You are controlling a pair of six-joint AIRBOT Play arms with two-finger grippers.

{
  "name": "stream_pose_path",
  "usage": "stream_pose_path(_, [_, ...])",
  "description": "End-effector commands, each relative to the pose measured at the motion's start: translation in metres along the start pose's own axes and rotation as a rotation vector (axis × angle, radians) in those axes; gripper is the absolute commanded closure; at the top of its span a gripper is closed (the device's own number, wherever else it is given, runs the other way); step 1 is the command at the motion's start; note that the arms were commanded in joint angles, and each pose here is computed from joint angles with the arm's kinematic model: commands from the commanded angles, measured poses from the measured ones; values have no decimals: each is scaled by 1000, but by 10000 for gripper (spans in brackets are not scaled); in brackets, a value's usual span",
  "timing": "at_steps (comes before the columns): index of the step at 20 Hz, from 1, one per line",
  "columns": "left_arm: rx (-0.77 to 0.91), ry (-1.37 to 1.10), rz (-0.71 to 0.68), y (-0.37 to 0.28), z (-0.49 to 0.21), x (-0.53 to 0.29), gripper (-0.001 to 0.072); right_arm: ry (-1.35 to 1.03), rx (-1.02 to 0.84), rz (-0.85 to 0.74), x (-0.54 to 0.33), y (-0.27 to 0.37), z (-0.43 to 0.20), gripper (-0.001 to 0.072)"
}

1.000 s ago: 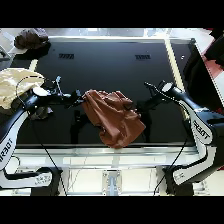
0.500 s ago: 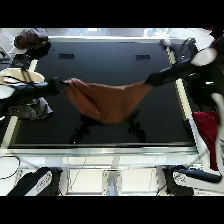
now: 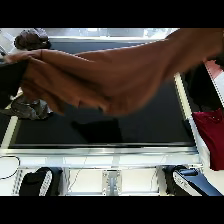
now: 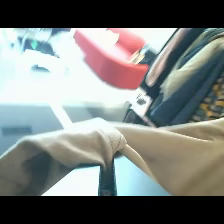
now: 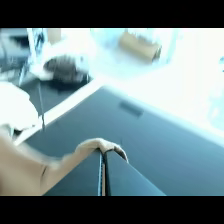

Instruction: Fold the shirts.

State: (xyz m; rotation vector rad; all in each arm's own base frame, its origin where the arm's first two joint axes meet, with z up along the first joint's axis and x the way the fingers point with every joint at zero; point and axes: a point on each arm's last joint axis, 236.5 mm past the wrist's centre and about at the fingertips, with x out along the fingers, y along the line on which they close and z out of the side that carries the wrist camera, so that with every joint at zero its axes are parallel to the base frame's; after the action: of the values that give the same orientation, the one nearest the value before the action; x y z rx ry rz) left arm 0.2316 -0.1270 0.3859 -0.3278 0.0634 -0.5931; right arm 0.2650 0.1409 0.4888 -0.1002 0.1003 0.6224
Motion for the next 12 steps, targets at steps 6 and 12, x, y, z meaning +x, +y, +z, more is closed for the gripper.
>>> stream_pose_path(6, [-429,469,115,113,-204,52,689,386,309,29,164,-81,-163,697])
stream_pose_path(12, [-754,443,504,274,-313,92,33,349,730,37,330,-122,-293,190])
